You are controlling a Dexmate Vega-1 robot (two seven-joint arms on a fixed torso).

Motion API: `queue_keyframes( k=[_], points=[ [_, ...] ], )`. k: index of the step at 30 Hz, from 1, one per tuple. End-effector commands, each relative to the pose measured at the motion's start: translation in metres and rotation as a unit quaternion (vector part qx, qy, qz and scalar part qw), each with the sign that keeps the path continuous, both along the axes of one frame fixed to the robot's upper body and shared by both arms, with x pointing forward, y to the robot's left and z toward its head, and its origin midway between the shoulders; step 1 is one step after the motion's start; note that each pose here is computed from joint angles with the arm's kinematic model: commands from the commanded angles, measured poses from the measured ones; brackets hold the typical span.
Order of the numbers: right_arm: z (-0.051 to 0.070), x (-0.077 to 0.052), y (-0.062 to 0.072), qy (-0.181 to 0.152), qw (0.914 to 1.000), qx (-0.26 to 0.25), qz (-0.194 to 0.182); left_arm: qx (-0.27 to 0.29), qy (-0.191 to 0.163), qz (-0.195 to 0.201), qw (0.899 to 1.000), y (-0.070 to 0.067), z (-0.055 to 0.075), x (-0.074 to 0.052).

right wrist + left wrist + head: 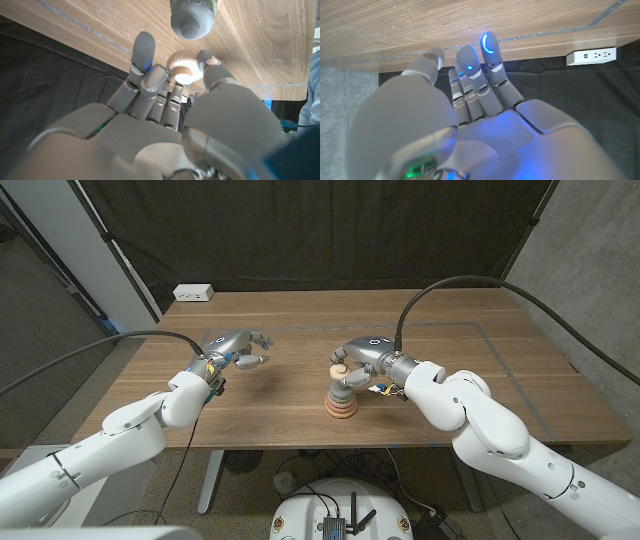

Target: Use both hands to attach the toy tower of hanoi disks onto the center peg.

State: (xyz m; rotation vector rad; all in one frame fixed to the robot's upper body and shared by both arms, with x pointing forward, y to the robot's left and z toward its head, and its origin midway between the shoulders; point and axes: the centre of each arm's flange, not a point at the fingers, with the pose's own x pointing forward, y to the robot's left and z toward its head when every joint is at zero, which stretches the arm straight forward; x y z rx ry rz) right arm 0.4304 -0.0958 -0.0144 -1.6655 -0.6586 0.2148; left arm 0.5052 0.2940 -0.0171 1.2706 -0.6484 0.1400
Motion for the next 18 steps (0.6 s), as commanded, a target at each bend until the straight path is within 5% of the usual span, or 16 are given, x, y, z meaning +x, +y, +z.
queue_keyframes(
  k=[1,18],
  points=[
    [-0.0049,0.0081,0.0027,0.018,0.9997,-0.014,-0.007,0.011,0.002,0.003,1.000,-0.0016,-0.0005,0.0007],
    [-0.0115,0.0178,0.0037,0.028,0.9993,-0.018,-0.019,0.004,0.005,0.001,1.000,-0.0005,-0.0035,0.0031]
  ],
)
